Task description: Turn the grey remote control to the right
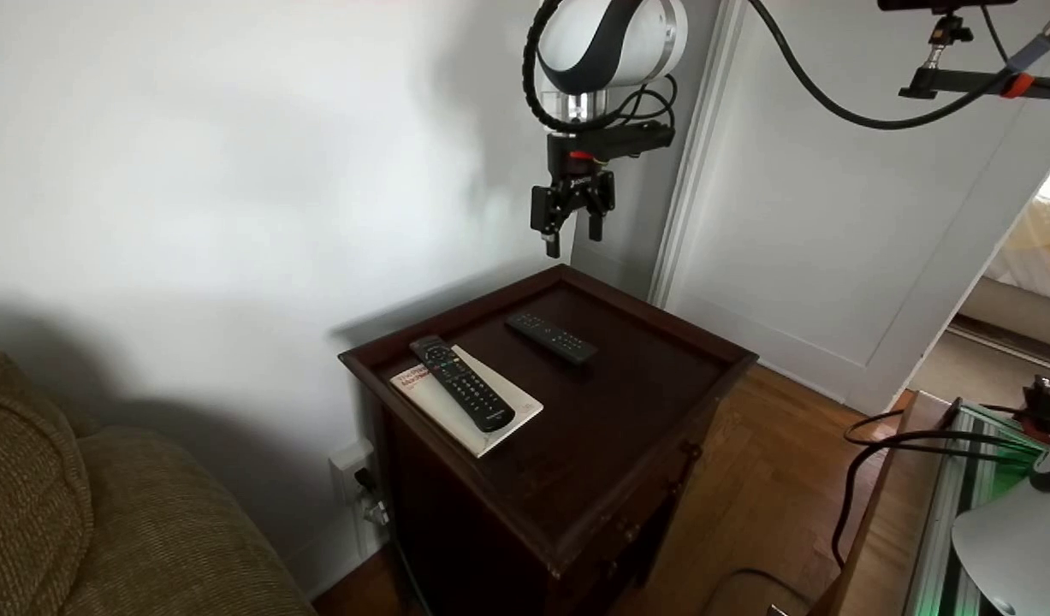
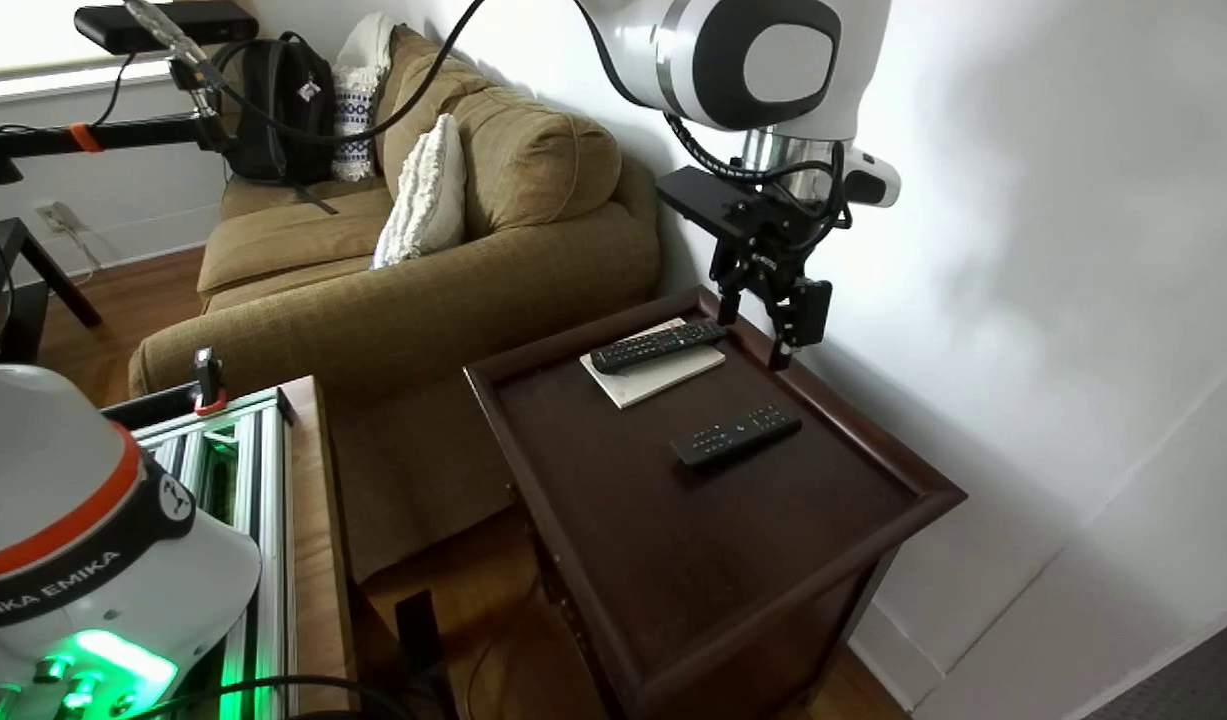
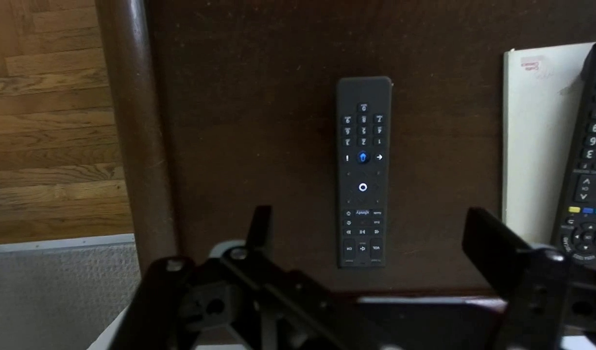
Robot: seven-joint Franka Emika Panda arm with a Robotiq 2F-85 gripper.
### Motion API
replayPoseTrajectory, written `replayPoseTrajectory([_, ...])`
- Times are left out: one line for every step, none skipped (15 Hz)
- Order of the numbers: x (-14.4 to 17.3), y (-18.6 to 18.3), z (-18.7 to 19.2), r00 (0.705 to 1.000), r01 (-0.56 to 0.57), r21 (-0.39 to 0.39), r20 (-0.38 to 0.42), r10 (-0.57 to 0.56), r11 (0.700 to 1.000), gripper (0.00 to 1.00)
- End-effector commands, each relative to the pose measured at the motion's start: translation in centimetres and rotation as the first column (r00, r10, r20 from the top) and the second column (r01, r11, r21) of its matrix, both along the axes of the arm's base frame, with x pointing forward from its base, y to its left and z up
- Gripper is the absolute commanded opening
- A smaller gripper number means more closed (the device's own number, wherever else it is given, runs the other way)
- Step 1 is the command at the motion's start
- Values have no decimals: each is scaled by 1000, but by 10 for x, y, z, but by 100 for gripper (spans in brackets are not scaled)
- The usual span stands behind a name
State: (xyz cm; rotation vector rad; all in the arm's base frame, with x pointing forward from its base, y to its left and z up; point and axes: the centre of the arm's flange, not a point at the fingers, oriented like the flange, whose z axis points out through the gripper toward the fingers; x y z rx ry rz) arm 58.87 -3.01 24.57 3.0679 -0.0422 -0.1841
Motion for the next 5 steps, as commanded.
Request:
replayPoseTrajectory([-1,0,0,1000,-2,-2,-1,2,1000,100])
replayPoseTrajectory([-1,0,-1,1000,-3,-3,-2,3,1000,100])
replayPoseTrajectory([-1,0,-1,1000,-3,-4,-2,3,1000,100])
replayPoseTrajectory([-1,0,-1,1000,-3,-4,-3,3,1000,100])
replayPoseTrajectory([-1,0,-1,1000,-4,-5,-3,4,1000,100])
